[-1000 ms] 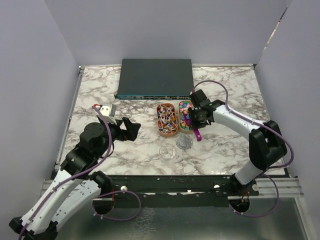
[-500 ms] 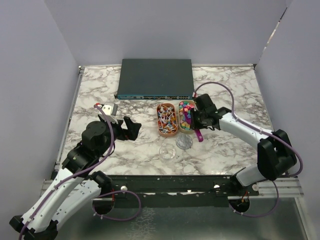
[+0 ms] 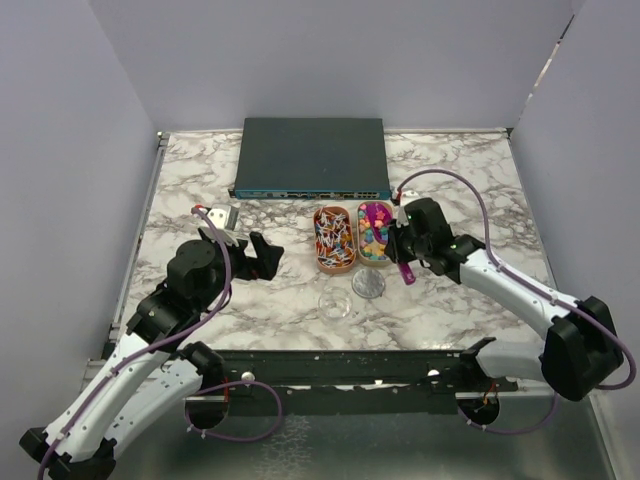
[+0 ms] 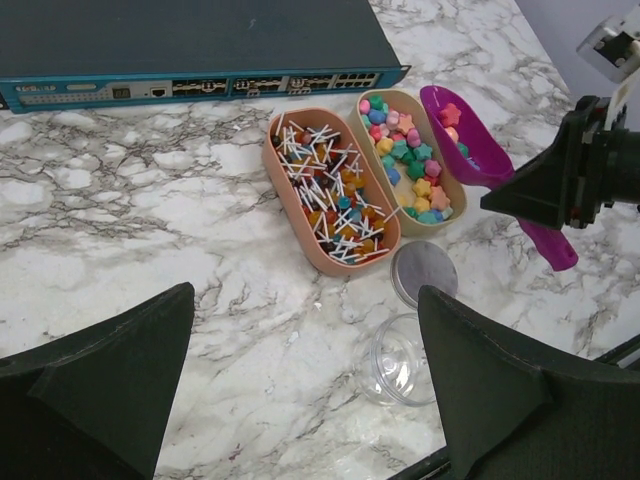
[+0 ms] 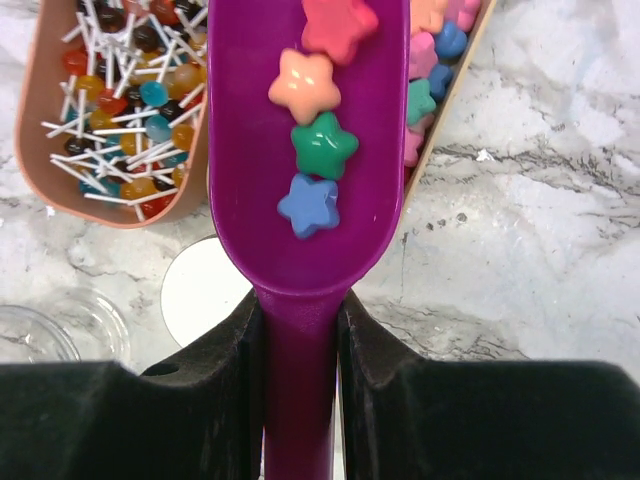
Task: Pack the candies
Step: Scoop the fake candies from the storage box, then adjust the spatula.
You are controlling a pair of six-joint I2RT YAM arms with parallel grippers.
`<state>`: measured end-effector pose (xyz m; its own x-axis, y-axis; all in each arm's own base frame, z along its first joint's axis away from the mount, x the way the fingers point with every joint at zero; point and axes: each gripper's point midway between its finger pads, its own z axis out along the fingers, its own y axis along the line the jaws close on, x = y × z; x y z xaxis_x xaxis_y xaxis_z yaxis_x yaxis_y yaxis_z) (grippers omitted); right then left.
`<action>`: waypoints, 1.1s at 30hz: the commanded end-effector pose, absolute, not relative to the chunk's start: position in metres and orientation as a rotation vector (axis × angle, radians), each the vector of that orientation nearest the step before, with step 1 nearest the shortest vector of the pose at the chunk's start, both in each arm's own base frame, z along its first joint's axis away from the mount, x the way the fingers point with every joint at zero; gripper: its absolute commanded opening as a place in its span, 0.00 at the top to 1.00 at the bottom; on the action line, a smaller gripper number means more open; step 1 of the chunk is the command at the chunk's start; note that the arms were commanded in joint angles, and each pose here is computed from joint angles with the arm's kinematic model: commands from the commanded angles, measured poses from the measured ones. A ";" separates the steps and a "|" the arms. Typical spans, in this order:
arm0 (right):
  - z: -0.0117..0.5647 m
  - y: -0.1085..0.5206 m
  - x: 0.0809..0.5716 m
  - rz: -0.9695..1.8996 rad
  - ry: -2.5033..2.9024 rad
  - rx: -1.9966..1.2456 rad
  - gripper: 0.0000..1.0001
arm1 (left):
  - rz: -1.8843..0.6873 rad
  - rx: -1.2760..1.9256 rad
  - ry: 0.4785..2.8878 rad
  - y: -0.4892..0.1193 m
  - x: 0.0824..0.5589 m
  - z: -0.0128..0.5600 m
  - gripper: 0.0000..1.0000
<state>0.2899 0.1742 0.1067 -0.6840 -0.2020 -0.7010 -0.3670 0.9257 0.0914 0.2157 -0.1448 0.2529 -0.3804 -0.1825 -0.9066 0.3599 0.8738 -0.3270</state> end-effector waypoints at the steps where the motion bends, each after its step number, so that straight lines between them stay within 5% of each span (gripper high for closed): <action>1: 0.134 0.186 0.291 0.330 2.178 -0.508 0.99 | -0.554 0.118 1.885 -0.142 0.220 0.247 0.06; 22: 0.168 0.253 0.185 0.551 1.866 -1.291 0.99 | -0.863 0.261 1.887 -0.194 0.203 0.257 0.06; 33: 0.208 0.279 0.166 0.617 1.664 -1.383 0.99 | -0.980 0.335 1.982 -0.213 0.188 0.241 0.08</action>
